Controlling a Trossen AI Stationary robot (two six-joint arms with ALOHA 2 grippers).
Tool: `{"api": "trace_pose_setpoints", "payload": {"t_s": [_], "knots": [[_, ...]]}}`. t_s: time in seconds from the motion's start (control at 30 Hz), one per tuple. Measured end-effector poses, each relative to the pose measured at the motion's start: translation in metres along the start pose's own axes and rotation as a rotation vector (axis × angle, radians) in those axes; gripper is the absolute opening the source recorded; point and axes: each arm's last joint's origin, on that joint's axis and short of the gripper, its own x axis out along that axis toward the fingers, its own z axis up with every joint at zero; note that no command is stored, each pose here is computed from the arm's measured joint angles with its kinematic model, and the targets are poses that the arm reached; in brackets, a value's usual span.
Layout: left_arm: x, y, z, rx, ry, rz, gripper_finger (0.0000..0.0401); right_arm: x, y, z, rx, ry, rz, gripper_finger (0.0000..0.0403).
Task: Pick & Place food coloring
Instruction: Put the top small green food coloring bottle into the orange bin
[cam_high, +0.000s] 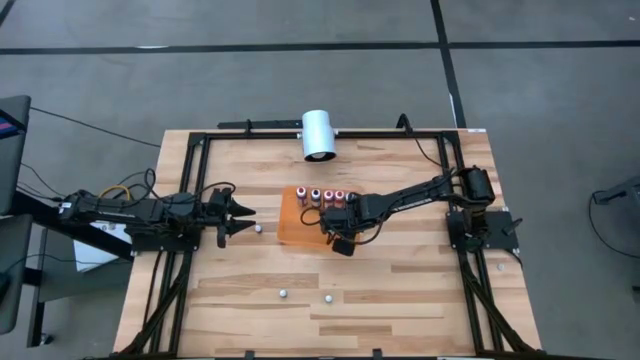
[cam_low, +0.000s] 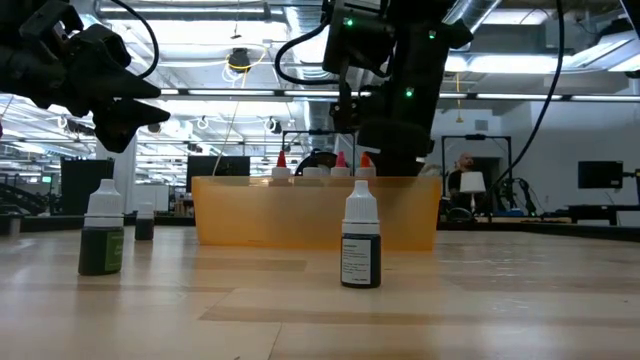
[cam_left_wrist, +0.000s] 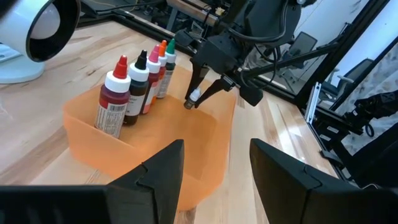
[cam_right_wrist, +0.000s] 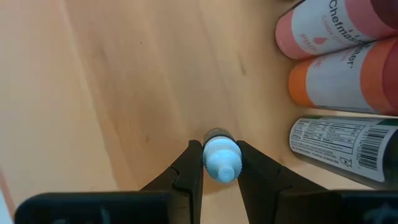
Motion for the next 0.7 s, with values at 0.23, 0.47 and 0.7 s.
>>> {"api": "trace_pose_setpoints", "payload": {"t_s": [0.23, 0.47, 0.7], "knots": [[0.0000, 0.0000, -0.0001, 0.000, 0.001, 0.000, 0.0176, 0.0001, 0.0001, 0.0000, -0.002, 0.001, 0.003, 0.0076], [0.0000, 0.0000, 0.0000, 0.000, 0.001, 0.001, 0.0176, 0.0003, 0.0002, -0.0001, -0.004, 0.003, 0.004, 0.0080], [0.0000, 0.0000, 0.0000, 0.000, 0.000, 0.000, 0.0176, 0.0002, 0.0013, -0.0013, -0.008, 0.010, 0.003, 0.0114]]}}
